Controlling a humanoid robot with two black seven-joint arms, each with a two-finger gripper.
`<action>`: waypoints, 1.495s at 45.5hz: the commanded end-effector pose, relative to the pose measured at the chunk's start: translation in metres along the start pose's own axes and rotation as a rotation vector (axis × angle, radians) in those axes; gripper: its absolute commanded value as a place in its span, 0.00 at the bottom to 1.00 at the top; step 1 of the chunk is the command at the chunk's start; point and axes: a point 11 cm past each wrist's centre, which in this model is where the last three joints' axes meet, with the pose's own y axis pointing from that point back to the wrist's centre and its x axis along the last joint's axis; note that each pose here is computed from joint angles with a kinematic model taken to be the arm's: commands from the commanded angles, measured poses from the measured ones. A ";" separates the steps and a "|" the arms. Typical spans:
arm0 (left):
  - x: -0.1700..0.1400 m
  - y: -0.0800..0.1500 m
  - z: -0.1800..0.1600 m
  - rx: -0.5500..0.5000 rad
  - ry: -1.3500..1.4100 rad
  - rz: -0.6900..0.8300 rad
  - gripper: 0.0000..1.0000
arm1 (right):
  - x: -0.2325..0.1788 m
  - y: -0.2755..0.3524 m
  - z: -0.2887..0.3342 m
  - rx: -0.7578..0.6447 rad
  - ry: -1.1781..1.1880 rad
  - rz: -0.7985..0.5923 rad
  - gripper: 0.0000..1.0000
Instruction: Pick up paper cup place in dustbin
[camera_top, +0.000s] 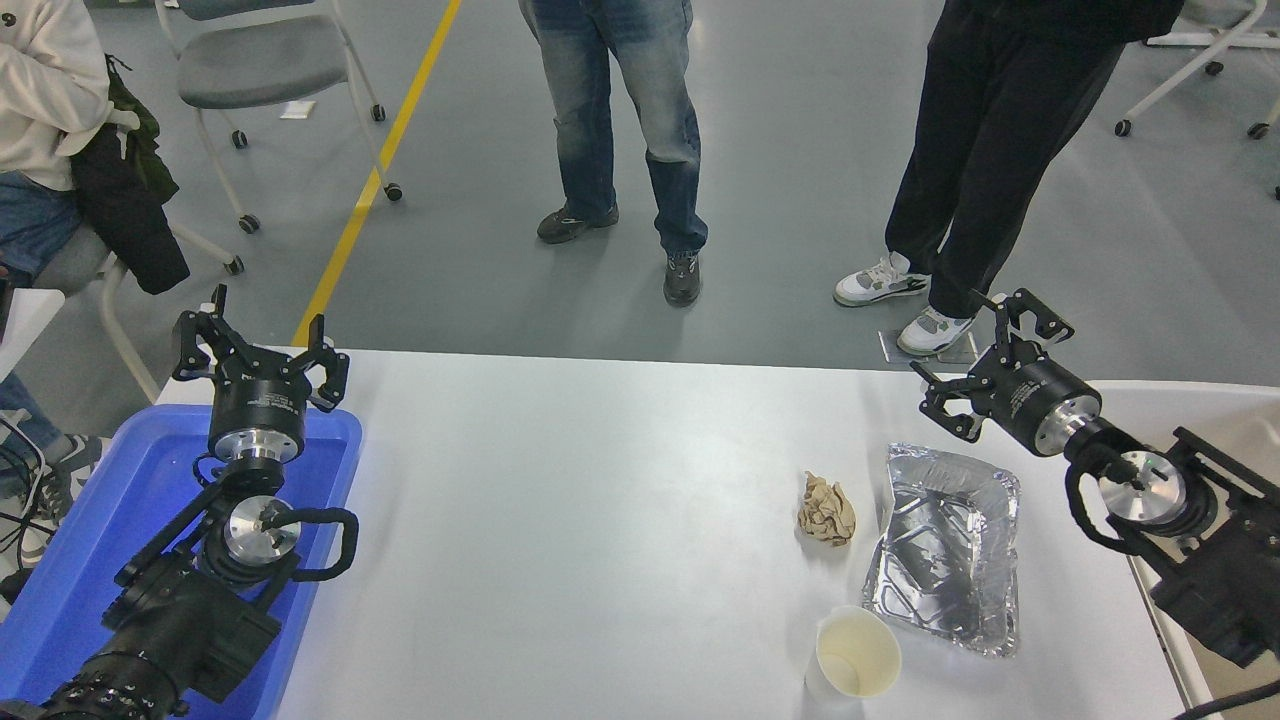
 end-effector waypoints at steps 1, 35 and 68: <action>-0.001 0.000 0.000 0.000 0.001 -0.002 0.99 | -0.001 0.022 -0.053 -0.038 0.228 0.016 1.00; -0.001 0.000 0.000 0.000 0.000 -0.002 0.99 | -0.060 0.116 -0.152 -0.276 0.962 -0.016 1.00; 0.000 0.000 0.000 0.001 -0.002 0.000 0.99 | -0.228 0.121 -0.157 -0.666 1.665 -0.384 1.00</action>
